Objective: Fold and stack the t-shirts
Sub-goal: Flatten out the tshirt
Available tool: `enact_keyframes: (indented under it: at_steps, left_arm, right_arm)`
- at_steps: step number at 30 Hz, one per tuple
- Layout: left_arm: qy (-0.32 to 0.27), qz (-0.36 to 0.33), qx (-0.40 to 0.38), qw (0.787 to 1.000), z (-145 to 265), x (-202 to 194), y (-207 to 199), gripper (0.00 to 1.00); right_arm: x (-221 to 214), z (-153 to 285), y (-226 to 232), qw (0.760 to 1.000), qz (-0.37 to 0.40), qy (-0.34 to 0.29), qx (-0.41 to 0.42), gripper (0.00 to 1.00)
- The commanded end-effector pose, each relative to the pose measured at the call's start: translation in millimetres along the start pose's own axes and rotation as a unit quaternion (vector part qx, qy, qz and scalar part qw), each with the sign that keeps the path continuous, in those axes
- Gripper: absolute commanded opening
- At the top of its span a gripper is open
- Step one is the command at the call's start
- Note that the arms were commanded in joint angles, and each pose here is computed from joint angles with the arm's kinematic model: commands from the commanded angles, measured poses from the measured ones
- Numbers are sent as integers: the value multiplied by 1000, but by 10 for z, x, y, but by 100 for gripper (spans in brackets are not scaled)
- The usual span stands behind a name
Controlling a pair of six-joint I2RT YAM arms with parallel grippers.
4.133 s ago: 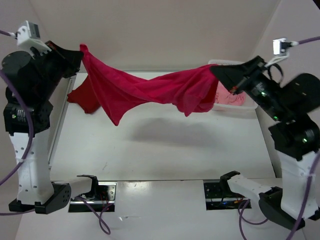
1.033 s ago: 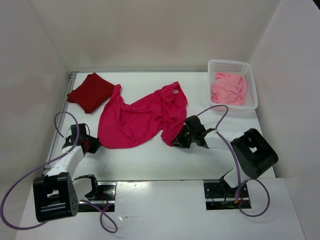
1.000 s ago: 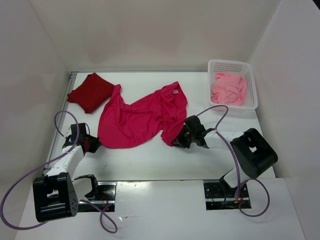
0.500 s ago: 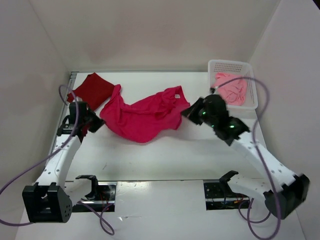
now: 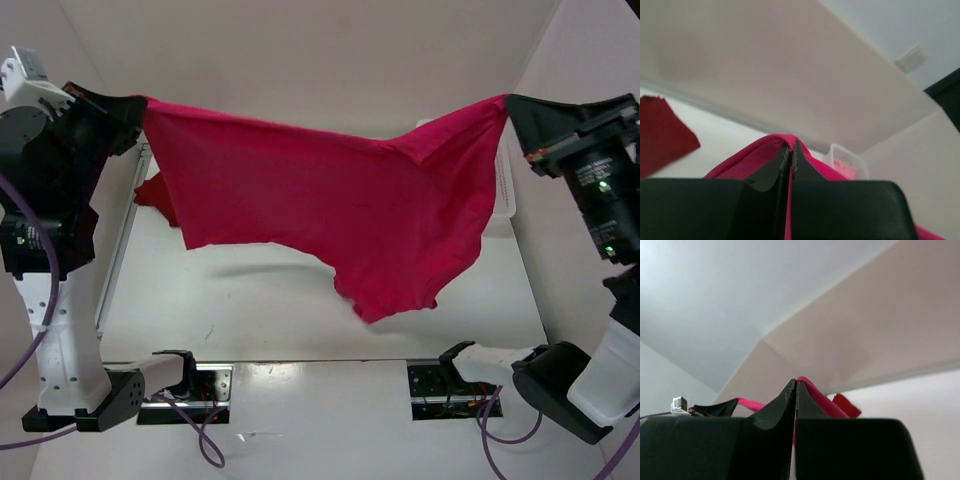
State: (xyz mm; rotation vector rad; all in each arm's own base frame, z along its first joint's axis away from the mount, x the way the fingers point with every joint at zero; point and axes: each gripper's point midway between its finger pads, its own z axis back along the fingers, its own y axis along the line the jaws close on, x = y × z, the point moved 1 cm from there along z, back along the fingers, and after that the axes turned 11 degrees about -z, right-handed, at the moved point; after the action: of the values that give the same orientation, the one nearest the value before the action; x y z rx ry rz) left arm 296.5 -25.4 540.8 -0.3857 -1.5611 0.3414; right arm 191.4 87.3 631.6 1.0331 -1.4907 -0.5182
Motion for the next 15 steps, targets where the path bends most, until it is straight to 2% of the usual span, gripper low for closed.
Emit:
enact_keyframes:
  at_steps: [1,3,6,10,11,13,15]
  left_arm:
    - [-18,-16,14,1000,-24,179,0,0]
    - [-34,-21,13,999,-4,293,-35,0]
    - [-29,-26,27,999,-163,235,47,0]
    - [19,-38,56,998,-495,-216,324,0]
    - [47,-38,68,996,-598,-472,457,0]
    - [76,-35,80,993,-794,-713,643,0]
    - [111,-29,85,990,-1025,-1027,862,0]
  right_arm:
    - [85,43,-128,998,50,-9,-36,0]
    - [93,-24,-92,998,48,-14,-30,0]
    - [-137,-340,-316,996,70,8,-64,0]
    - [-632,-859,-698,990,88,54,-95,0]
    - [-710,-961,-761,989,89,58,-99,0]
    - [-910,-1220,-931,987,98,69,-111,0]
    - [-1193,-1565,-1201,982,98,109,-122,0]
